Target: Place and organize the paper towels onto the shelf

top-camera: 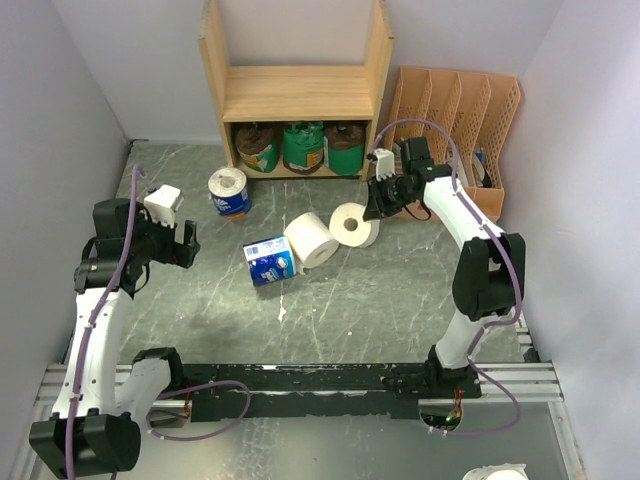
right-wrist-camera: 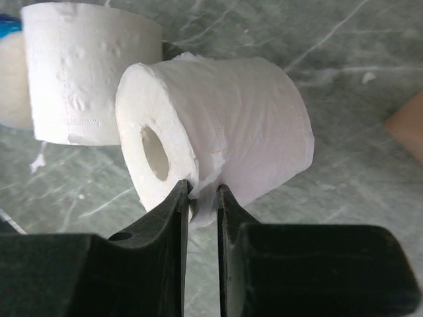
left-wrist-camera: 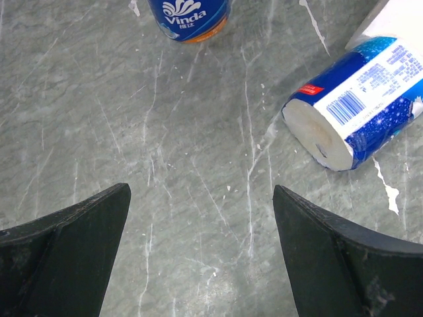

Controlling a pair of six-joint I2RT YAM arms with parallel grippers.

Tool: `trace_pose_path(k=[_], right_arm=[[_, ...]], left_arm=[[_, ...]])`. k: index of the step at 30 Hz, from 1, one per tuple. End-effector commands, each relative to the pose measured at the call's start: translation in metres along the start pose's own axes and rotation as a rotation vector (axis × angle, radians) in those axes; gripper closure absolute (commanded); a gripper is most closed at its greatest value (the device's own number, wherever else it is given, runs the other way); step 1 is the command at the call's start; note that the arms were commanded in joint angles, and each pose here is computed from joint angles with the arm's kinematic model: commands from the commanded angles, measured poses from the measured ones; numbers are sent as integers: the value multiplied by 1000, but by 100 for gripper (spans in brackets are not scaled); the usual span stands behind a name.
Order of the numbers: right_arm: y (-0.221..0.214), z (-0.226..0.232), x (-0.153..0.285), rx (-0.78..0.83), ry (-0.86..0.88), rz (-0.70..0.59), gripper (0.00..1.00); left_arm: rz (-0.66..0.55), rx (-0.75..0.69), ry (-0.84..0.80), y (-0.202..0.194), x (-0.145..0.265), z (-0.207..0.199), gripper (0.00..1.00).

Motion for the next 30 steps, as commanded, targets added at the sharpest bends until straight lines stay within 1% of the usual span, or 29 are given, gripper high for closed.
trace_pose_path(k=[1, 4, 9, 13, 16, 18, 20, 22, 23, 24, 25, 28, 30], right_arm=[[-4, 18, 6, -123, 160, 79, 100], [-6, 14, 2, -158, 134, 86, 100], [-13, 1, -4, -264, 113, 137, 100], [-21, -7, -9, -218, 101, 128, 100], [-19, -10, -6, -222, 119, 99, 100], [-18, -10, -6, -216, 132, 104, 99], [-18, -10, -7, -211, 147, 117, 91], [-18, -10, -8, -213, 155, 127, 79], [-18, -11, -9, -212, 160, 127, 73], [-18, -11, -9, -210, 162, 128, 64], [-17, -11, -9, -206, 162, 125, 59], [-15, -13, -10, -202, 156, 127, 57], [-15, -15, -11, -207, 151, 155, 55]], left_arm=[[-14, 0, -19, -1, 1, -1, 0], [-15, 1, -18, -1, 1, 0, 0], [-12, 7, -16, -2, 2, 1, 0], [-14, 7, -19, -3, 2, 1, 0], [-11, 9, -22, -3, 1, 1, 0], [-10, 10, -24, -4, 1, 1, 0], [-11, 8, -31, -4, 1, 0, 0], [-11, 8, -33, -4, 1, 0, 0], [-10, 8, -34, -4, 0, 0, 0], [-9, 8, -38, -4, 0, 0, 0], [-8, 9, -37, -5, 0, 0, 0], [-9, 8, -38, -4, 0, 0, 0], [-9, 7, -43, -5, 0, 0, 0]])
Point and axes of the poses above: each gripper's point midway between its finger pads, its own x axis back along the fingers, its own z axis along the line the jaws close on, y = z × x, the point moved 7 cm from there along x, back along the fingers, and after that the axes turned 10 degrees about -x, right-handed, at the moved point
